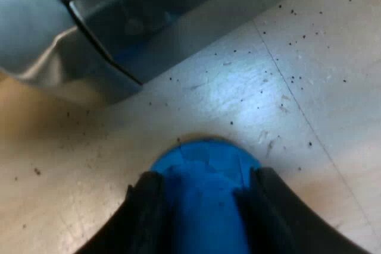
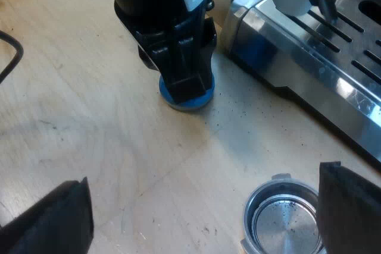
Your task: Grind coffee beans and then tamp
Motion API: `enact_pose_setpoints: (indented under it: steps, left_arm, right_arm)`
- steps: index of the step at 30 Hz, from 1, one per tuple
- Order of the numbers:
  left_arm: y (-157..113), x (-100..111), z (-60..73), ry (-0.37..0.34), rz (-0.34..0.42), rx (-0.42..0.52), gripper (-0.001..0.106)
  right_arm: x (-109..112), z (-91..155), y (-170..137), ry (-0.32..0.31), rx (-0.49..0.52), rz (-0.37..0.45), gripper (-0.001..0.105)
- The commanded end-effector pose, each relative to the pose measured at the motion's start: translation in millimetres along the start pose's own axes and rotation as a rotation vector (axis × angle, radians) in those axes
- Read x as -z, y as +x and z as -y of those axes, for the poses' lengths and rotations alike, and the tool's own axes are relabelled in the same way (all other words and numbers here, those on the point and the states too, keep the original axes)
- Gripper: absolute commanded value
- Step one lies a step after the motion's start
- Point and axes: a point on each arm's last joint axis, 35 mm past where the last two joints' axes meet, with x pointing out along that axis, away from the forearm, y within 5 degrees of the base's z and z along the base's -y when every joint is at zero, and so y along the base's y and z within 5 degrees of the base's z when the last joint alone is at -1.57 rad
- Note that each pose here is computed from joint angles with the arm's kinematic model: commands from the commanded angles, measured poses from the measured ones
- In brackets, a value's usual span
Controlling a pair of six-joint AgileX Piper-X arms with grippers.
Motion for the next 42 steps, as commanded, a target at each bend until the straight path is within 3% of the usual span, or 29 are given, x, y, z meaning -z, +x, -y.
enact_pose_setpoints:
  steps: [1,10,18,26,33,42]
  left_arm:
    - [-6.0,5.0,-0.4,0.006,-0.012,-0.012,0.000]
    - [-52.7,10.9,4.3,0.024,0.147,0.012,0.000]
    - [-117.2,44.4,13.2,0.069,0.304,0.093,0.000]
    - [-151.7,62.9,36.9,0.209,0.348,0.172,0.000]
    - [-171.3,61.2,58.2,0.312,0.387,0.239,0.000]
    - [-157.6,53.4,76.6,0.380,0.312,0.268,0.000]
  right_arm:
    - [-3.1,2.1,-1.3,0.004,0.011,0.015,0.078]
    - [-3.1,2.1,-1.3,0.004,0.011,0.015,0.078]
    - [-3.7,3.1,-3.9,0.005,0.014,0.019,0.078]
    - [8.8,11.7,-29.5,-0.017,0.063,-0.053,0.078]
    - [48.1,16.8,-49.2,0.073,0.158,-0.031,0.078]
    - [97.6,7.8,-36.7,0.100,0.171,0.035,0.078]
